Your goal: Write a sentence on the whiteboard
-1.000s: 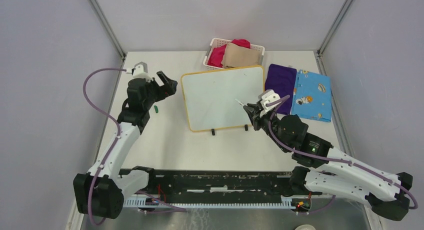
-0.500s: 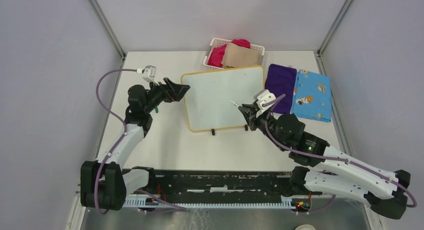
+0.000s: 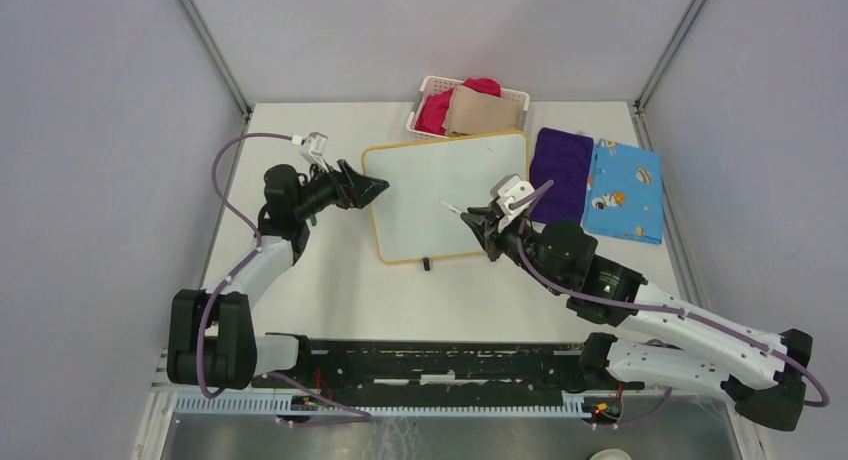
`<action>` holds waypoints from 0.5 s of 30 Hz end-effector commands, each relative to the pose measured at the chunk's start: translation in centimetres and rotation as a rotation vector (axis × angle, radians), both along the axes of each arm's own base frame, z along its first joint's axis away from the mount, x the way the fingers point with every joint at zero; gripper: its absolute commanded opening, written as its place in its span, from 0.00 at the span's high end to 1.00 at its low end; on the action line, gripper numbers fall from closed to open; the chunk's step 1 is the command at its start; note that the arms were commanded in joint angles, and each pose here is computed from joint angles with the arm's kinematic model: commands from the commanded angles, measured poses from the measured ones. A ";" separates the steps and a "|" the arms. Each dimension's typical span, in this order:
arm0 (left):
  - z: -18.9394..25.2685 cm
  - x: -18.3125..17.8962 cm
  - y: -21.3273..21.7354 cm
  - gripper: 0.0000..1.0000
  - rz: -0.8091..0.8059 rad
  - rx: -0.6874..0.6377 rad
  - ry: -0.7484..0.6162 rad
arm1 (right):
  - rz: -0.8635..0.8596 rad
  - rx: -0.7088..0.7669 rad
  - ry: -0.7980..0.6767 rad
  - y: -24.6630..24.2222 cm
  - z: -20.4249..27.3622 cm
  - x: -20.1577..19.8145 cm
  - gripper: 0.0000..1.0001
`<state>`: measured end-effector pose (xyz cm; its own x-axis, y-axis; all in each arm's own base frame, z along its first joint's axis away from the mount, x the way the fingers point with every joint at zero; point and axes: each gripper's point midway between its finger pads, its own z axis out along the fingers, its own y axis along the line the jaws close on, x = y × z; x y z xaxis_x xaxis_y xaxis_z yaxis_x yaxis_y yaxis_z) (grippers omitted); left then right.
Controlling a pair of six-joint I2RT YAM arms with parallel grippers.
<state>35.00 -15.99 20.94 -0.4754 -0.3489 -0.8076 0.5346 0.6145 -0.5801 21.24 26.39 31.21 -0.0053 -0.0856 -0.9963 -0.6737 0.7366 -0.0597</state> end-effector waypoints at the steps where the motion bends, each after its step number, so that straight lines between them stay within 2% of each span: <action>1: -0.6 -0.7 -0.4 0.07 -0.107 -0.030 -0.006 | 0.026 0.093 -0.053 0.5 3.7 -0.2 1.00; 4: -0.6 -1.1 -0.2 0.07 -0.118 -0.062 0.005 | 0.030 0.095 -0.057 0.6 3.8 -0.3 1.00; 10: -2.1 -2.1 0.8 0.04 -0.054 -0.029 0.047 | 0.043 0.097 -0.065 0.7 3.8 -0.4 1.00; 15: -2.8 -2.9 0.0 0.12 -0.120 -0.057 0.059 | 0.053 0.102 -0.067 1.0 3.2 -0.4 1.00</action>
<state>32.63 -15.40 17.25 -0.5661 -0.3300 -0.7554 0.5198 0.5684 -0.6378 20.93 27.05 32.05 0.0125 -0.0559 -0.9984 -0.6989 0.7136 -0.0486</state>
